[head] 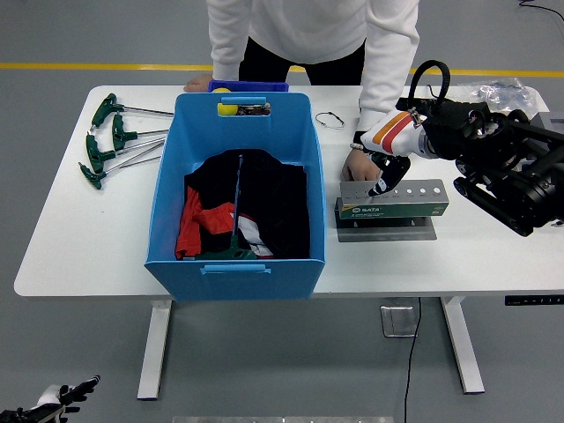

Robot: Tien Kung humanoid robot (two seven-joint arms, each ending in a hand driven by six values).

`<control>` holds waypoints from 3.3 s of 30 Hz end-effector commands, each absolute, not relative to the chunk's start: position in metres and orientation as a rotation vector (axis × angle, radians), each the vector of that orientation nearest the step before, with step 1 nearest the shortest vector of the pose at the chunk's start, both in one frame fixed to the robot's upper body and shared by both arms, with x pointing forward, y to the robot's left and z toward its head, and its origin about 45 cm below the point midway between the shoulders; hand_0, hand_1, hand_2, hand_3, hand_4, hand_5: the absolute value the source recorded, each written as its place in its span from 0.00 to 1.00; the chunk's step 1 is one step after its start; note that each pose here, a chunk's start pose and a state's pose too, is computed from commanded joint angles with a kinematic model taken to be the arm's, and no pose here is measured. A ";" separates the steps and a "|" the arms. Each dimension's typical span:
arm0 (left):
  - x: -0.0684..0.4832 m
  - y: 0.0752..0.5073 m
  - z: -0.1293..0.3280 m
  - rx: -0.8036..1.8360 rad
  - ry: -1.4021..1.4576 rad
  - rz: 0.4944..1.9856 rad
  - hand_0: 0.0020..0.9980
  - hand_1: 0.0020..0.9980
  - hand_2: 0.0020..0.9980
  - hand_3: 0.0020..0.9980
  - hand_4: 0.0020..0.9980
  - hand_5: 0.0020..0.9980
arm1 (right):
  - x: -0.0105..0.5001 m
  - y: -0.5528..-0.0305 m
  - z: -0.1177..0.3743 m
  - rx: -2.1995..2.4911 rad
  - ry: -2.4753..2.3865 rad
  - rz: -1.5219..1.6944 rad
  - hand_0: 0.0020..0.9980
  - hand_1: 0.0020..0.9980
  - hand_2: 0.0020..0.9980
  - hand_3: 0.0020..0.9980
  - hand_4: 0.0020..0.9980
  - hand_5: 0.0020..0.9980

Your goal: Lift tool from toolbox,place it in box,lift tool from toolbox,place it in box

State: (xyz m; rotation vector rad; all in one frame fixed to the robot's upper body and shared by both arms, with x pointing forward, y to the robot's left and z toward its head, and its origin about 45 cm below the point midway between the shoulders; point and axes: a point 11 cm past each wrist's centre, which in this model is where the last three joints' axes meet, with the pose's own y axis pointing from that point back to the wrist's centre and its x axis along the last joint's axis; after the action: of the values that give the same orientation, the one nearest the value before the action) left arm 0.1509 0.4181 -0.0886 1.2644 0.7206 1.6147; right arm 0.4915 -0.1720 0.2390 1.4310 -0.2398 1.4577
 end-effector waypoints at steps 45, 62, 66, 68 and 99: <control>0.136 0.420 -0.092 1.289 0.753 1.608 0.87 0.80 0.78 0.60 0.72 0.55 | 0.492 -0.161 0.325 1.610 -0.540 1.506 0.00 0.00 0.01 0.06 0.80 0.66; 0.135 0.420 -0.093 1.291 0.755 1.606 0.87 0.80 0.78 0.60 0.72 0.55 | 0.448 -0.077 0.378 1.724 -0.519 1.756 0.00 0.00 0.06 0.07 0.83 0.70; 0.136 0.419 -0.093 1.289 0.754 1.605 0.88 0.80 0.78 0.60 0.72 0.55 | 0.423 -0.046 0.368 1.775 -0.414 1.812 0.06 0.04 0.10 0.12 0.84 0.70; 0.137 0.419 -0.093 1.287 0.752 1.606 0.88 0.80 0.78 0.60 0.72 0.55 | 0.411 -0.031 0.359 1.792 -0.346 1.840 0.06 0.04 0.10 0.12 0.84 0.70; 0.141 0.416 -0.092 1.287 0.742 1.596 0.87 0.80 0.78 0.60 0.72 0.55 | 0.398 -0.015 0.289 1.876 -0.242 1.728 0.76 0.79 0.95 1.00 0.90 0.62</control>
State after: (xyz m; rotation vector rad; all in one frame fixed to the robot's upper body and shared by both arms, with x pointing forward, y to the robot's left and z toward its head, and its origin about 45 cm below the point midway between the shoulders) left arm 0.1411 0.4162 -0.0923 1.2865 0.7422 1.5956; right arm 0.3983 -0.0152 0.2892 1.8763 -0.2420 1.7276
